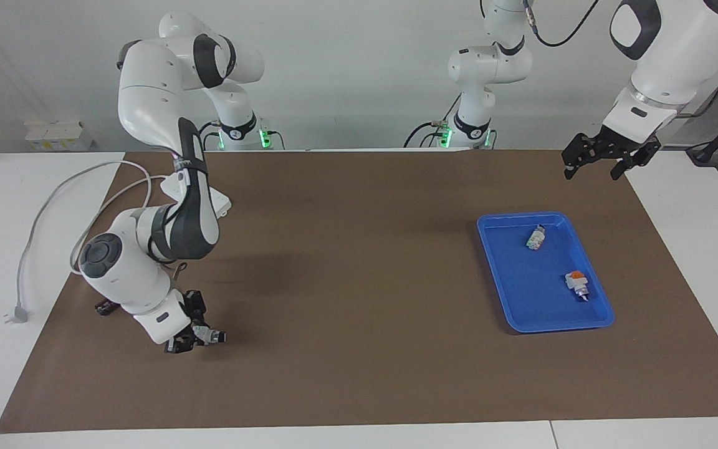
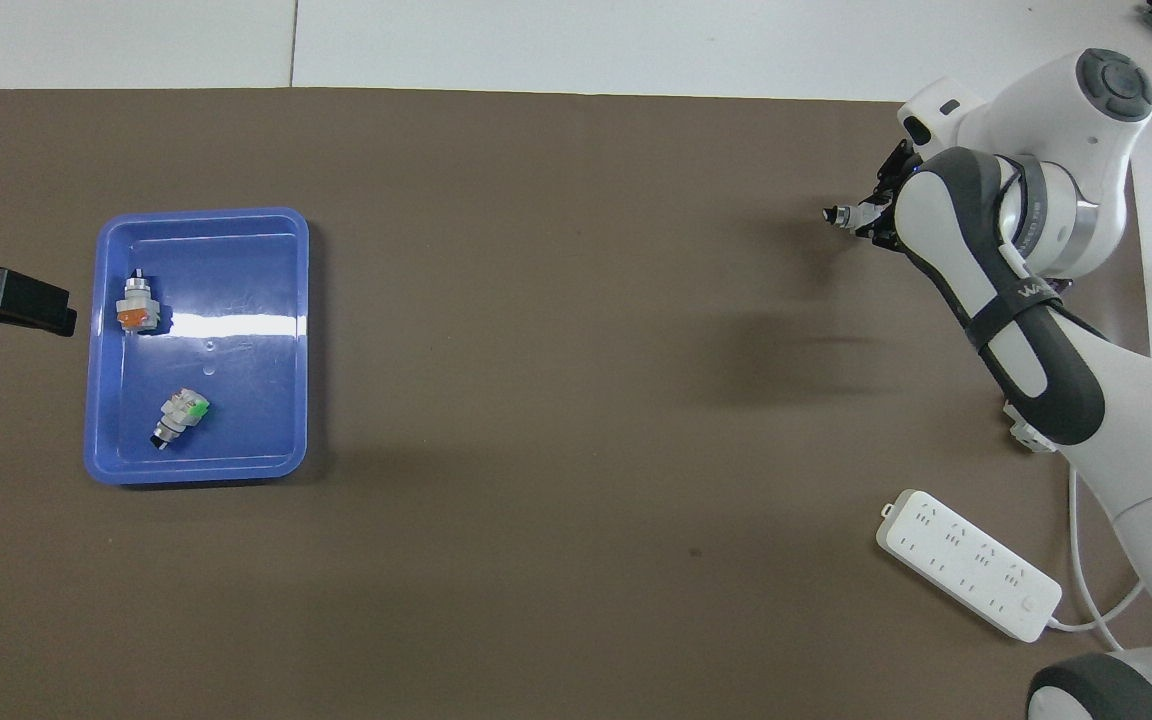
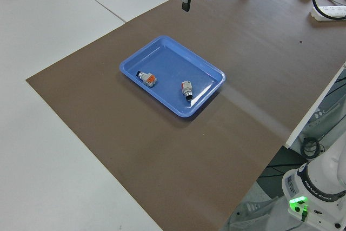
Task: Turn and place switch with both arms
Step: 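Reach the right gripper to the white-green switch module on the mat, then grasp and lift the switch module with the right gripper, turning it sideways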
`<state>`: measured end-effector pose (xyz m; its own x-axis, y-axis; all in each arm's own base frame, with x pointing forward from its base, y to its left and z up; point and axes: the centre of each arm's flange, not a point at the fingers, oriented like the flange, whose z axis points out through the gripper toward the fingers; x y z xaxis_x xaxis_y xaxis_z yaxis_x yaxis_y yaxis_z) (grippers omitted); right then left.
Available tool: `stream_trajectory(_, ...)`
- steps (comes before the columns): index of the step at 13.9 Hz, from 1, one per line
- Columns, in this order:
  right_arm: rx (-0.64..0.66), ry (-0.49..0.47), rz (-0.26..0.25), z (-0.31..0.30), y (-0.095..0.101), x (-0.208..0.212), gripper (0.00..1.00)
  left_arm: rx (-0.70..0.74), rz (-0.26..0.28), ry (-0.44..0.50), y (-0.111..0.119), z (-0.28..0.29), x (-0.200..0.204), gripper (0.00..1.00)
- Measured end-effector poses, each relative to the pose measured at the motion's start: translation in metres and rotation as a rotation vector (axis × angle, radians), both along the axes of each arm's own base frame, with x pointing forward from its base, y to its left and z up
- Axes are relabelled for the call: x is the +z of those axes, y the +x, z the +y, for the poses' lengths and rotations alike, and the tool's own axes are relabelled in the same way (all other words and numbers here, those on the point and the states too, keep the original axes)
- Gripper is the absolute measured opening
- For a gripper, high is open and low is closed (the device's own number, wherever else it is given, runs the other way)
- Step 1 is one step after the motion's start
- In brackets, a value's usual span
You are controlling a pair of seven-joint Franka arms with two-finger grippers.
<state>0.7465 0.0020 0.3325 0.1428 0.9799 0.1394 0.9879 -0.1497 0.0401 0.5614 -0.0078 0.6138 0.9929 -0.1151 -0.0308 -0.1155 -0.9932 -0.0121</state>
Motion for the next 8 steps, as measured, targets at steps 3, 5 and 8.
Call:
stream_trajectory(3, 0.007, 0.03, -0.015, 0.012, -0.017, 0.045, 0.33, 0.0, 0.0, 0.0, 0.0, 0.0, 0.0, 1.0)
stream_trajectory(5, 0.015, 0.072, -0.005, 0.028, -0.038, 0.067, 0.33, 0.0, 0.0, 0.0, 0.0, 0.0, 0.0, 1.0)
stream_trajectory(8, 0.07, 0.1, 0.029, 0.061, -0.076, 0.107, 0.33, 0.0, 0.0, 0.0, 0.0, 0.0, 0.0, 1.0)
